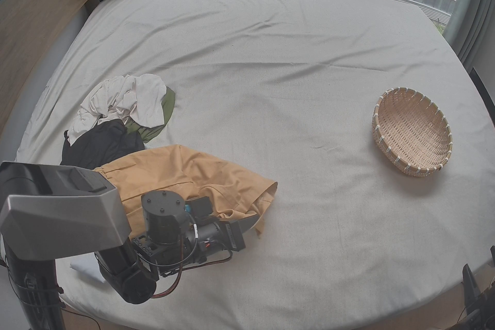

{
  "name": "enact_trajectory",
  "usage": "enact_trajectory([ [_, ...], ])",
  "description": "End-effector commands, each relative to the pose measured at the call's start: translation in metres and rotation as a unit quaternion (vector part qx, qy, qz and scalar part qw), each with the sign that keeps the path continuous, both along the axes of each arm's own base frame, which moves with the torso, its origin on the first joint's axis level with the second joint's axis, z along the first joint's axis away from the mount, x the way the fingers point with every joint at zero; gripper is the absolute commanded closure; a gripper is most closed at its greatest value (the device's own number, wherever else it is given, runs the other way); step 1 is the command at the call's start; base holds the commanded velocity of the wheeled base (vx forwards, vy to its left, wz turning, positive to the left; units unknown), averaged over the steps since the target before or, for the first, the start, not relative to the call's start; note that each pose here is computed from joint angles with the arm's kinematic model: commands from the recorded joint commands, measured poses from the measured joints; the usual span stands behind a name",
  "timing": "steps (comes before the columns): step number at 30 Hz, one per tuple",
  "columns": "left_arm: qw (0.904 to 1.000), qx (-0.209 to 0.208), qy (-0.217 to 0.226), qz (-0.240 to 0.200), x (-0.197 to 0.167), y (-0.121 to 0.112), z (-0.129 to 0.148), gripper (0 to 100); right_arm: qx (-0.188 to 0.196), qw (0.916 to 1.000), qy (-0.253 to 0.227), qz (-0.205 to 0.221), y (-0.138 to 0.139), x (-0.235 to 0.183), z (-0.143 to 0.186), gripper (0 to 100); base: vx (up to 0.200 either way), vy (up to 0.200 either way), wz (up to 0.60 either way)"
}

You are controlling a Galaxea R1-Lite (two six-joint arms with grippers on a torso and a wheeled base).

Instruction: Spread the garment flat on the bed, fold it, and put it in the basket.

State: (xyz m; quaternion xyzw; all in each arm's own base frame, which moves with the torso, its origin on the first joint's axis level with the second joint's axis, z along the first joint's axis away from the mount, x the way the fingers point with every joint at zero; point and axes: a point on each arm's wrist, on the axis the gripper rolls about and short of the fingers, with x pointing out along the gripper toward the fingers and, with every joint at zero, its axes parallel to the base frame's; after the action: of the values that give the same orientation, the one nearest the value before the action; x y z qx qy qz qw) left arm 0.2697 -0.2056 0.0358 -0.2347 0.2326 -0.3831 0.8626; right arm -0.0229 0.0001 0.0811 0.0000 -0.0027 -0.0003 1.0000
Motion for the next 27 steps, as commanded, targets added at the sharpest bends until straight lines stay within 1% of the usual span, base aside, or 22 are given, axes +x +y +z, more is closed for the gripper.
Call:
enact_trajectory([
  [1, 0.9997, -0.012, -0.014, -0.018, 0.001, -0.016, 0.009, 100, 0.000, 1.0000, 0.003, 0.000, 0.000, 0.000, -0.005, 0, 0.000, 0.000, 0.00],
  [2, 0.9995, -0.012, -0.013, -0.026, 0.002, -0.024, 0.011, 100, 0.000, 1.0000, 0.003, 0.000, 0.000, 0.000, -0.005, 0, 0.000, 0.000, 0.00],
  [4, 0.9993, -0.012, -0.010, -0.034, 0.003, -0.033, 0.013, 100, 0.000, 1.0000, 0.003, 0.000, 0.000, 0.000, -0.005, 0, 0.000, 0.000, 0.00],
  [9, 0.9983, -0.027, -0.005, -0.051, 0.007, -0.056, 0.019, 100, 0.000, 1.0000, 0.003, 0.000, 0.000, 0.000, -0.005, 0, 0.000, 0.000, 0.00],
  [12, 0.9981, -0.031, -0.010, -0.052, 0.010, -0.063, 0.018, 100, 0.000, 1.0000, 0.003, 0.000, 0.000, 0.000, -0.005, 0, 0.000, 0.000, 0.00],
  [19, 0.9960, -0.042, -0.013, -0.078, 0.003, -0.086, 0.016, 100, 0.000, 1.0000, 0.003, 0.000, 0.000, 0.000, -0.005, 0, 0.000, 0.000, 0.00],
  [23, 0.9964, -0.042, -0.014, -0.073, 0.007, -0.091, 0.013, 100, 0.000, 1.0000, 0.003, 0.001, 0.000, 0.000, -0.005, 0, 0.000, 0.000, 0.00],
  [27, 0.9971, -0.029, 0.003, -0.071, 0.006, -0.089, 0.000, 100, 0.000, 1.0000, 0.003, 0.001, 0.000, 0.000, -0.005, 0, 0.000, 0.000, 0.00],
])
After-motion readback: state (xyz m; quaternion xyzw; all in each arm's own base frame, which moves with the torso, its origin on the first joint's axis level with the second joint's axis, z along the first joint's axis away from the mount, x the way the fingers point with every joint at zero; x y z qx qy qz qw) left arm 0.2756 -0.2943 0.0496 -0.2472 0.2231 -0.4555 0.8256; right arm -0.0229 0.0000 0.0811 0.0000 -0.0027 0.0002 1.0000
